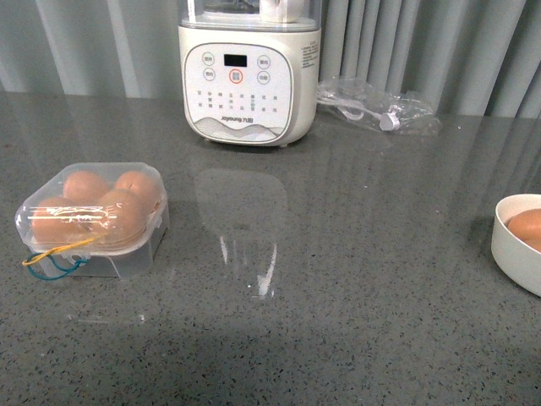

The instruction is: Put egg into box

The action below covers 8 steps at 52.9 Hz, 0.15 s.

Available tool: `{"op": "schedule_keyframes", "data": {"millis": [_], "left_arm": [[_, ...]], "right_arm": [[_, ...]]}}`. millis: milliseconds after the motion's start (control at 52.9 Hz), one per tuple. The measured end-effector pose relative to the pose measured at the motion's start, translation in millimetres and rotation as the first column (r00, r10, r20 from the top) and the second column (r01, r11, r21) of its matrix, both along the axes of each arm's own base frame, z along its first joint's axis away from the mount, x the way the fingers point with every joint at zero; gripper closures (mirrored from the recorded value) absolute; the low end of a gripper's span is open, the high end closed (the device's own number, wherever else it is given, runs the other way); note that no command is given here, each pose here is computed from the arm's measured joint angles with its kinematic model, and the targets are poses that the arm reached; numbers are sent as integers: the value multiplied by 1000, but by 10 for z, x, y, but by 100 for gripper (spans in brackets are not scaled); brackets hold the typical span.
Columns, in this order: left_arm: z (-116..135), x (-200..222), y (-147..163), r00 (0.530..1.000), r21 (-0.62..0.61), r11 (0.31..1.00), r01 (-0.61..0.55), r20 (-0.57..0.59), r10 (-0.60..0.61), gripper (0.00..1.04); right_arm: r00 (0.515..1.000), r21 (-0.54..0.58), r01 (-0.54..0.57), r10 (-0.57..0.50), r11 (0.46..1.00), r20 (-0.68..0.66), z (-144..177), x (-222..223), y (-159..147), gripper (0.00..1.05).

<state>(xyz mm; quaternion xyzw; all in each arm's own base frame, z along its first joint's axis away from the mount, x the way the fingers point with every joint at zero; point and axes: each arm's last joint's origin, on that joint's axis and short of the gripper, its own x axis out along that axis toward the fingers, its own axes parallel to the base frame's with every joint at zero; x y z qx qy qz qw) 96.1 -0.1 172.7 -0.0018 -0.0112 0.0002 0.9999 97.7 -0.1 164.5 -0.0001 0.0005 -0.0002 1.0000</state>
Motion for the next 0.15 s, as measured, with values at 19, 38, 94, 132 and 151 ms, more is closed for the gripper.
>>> {"op": "schedule_keyframes", "data": {"millis": [19, 38, 94, 132, 151], "left_arm": [[0, 0, 0, 1000, 0, 1000, 0, 0, 0, 7], [0, 0, 0, 1000, 0, 1000, 0, 0, 0, 7], [0, 0, 0, 1000, 0, 1000, 0, 0, 0, 7], [0, 0, 0, 1000, 0, 1000, 0, 0, 0, 7], [0, 0, 0, 1000, 0, 1000, 0, 0, 0, 7]], "right_arm": [[1000, 0, 0, 0, 1000, 0, 0, 0, 0, 7], [1000, 0, 0, 0, 1000, 0, 0, 0, 0, 7], [1000, 0, 0, 0, 1000, 0, 0, 0, 0, 7], [1000, 0, 0, 0, 1000, 0, 0, 0, 0, 7], [1000, 0, 0, 0, 1000, 0, 0, 0, 0, 7]]}}
